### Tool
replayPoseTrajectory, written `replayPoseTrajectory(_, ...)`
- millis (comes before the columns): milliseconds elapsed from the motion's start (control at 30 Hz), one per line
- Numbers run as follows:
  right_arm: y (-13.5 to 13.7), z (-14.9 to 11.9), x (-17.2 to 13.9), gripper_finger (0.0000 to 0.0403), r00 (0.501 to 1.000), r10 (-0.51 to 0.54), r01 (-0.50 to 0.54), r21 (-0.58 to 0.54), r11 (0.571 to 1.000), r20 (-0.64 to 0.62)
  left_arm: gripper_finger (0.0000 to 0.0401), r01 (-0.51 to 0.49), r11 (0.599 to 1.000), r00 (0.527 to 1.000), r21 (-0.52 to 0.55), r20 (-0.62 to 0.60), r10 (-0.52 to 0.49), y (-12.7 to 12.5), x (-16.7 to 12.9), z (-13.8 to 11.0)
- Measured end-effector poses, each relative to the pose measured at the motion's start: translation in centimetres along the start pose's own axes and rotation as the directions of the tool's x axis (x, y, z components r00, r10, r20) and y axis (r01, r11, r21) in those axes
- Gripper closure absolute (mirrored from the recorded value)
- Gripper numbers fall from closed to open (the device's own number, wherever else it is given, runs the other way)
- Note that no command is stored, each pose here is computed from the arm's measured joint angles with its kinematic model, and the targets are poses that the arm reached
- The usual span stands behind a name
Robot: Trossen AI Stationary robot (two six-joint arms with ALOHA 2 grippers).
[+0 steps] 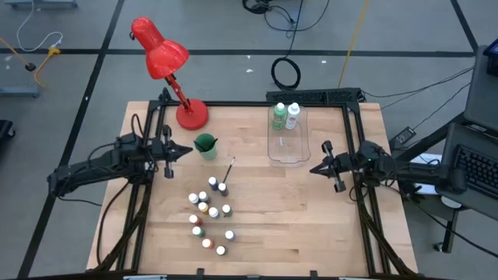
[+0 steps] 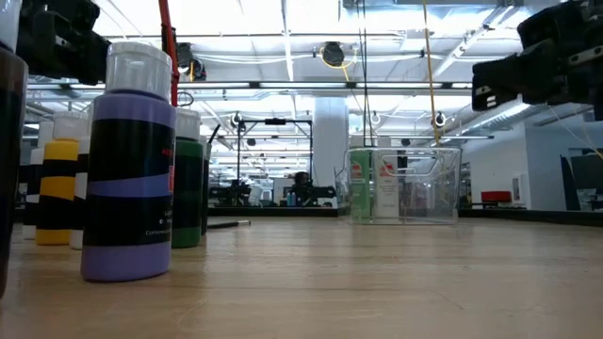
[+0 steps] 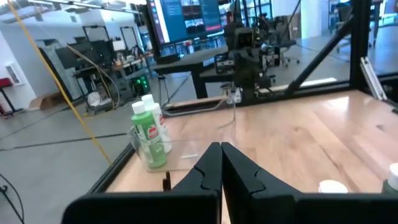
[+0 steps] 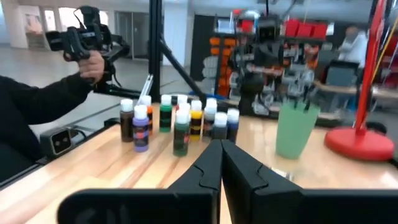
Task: Pick & Place Paint Supplies
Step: Put the small black paint bottle into the transparent bin
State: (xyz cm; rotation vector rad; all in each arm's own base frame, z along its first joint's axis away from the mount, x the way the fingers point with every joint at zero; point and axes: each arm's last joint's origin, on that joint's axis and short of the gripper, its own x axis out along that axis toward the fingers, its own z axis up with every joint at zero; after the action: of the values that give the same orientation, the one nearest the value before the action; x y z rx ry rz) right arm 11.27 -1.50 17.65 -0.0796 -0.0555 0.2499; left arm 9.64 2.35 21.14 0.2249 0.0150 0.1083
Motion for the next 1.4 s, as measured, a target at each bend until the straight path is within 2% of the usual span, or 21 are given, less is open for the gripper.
replayPoseTrajectory(100, -0.27, -0.4, -0.18, 0.0403, 0.999, 0.007, -0.005, 0.04, 0.999, -0.036, 0.0401, -0.023, 1.0, 1.0, -0.007, 0.011, 0.023, 0.1, 0.03, 0.14)
replayPoseTrajectory(267, -0.33, -0.29, -0.19, 0.0403, 1.0, -0.001, 0.001, 0.018, 1.0, -0.026, 0.04, -0.083, 0.996, 0.997, -0.023, 0.001, 0.083, 0.28, 0.02, 0.14)
replayPoseTrajectory(533, -0.31, -0.26, -0.18, 0.0395, 1.0, 0.002, -0.001, 0.024, 1.0, -0.023, 0.0381, -0.082, 0.996, 0.997, -0.043, 0.0, 0.083, 0.28, 0.02, 0.13)
replayPoseTrajectory(867, -0.33, 0.07, -0.18, 0.0388, 1.0, 0.0, 0.0, 0.0, 1.0, 0.008, 0.0399, -0.083, 0.996, 0.997, -0.045, 0.001, 0.083, 0.28, 0.02, 0.13)
replayPoseTrajectory(1167, -0.33, 0.07, -0.18, 0.0387, 1.0, 0.0, 0.0, -0.014, 1.0, 0.008, 0.0378, -0.083, 0.996, 0.997, -0.045, 0.001, 0.083, 0.28, 0.02, 0.13)
replayPoseTrajectory(1400, -0.33, 0.11, -0.18, 0.0387, 1.0, 0.0, 0.0, -0.014, 1.0, 0.012, 0.0389, -0.083, 0.996, 0.997, -0.045, 0.001, 0.083, 0.28, 0.02, 0.14)
